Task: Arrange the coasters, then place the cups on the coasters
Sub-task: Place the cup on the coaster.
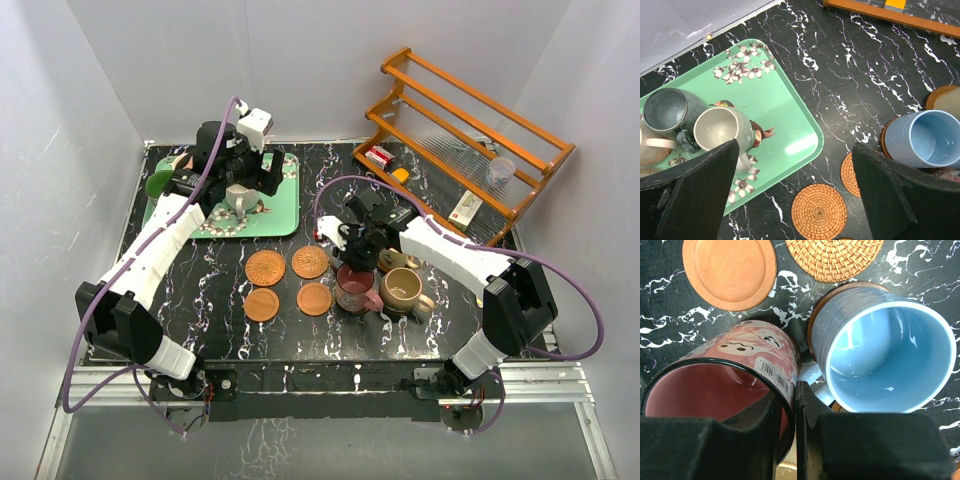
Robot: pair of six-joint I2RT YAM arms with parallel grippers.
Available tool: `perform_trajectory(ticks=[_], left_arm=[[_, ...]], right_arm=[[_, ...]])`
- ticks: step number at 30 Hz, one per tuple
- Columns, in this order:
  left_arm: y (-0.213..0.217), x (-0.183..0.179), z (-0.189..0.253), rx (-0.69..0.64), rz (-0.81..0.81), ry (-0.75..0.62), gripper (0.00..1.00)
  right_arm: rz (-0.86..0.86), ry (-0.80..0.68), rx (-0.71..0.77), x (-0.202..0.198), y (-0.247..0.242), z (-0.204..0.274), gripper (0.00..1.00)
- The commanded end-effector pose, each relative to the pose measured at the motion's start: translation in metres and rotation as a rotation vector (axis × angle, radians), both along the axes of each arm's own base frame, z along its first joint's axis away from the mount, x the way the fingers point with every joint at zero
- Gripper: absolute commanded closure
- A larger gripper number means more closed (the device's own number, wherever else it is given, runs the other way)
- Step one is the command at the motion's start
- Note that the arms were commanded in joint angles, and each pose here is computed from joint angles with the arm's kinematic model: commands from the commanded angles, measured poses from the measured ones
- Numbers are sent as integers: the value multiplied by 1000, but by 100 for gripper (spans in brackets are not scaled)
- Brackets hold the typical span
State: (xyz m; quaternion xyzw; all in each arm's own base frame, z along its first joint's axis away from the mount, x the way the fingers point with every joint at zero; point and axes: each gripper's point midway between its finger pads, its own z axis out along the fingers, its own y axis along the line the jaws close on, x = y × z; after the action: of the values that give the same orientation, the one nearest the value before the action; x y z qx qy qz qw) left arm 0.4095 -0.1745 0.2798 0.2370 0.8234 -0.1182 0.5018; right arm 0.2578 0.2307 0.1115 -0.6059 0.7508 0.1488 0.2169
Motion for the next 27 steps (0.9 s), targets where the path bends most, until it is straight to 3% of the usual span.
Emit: perform_trajectory(ticks=[1,27], left_arm=[[1,-5,14,-22,-11,-33,5],[0,-5,12,-30,-22,-26,4]], right_arm=[[14,-53,83,6,10,23,100],[9,11,39,2,1,9,100]])
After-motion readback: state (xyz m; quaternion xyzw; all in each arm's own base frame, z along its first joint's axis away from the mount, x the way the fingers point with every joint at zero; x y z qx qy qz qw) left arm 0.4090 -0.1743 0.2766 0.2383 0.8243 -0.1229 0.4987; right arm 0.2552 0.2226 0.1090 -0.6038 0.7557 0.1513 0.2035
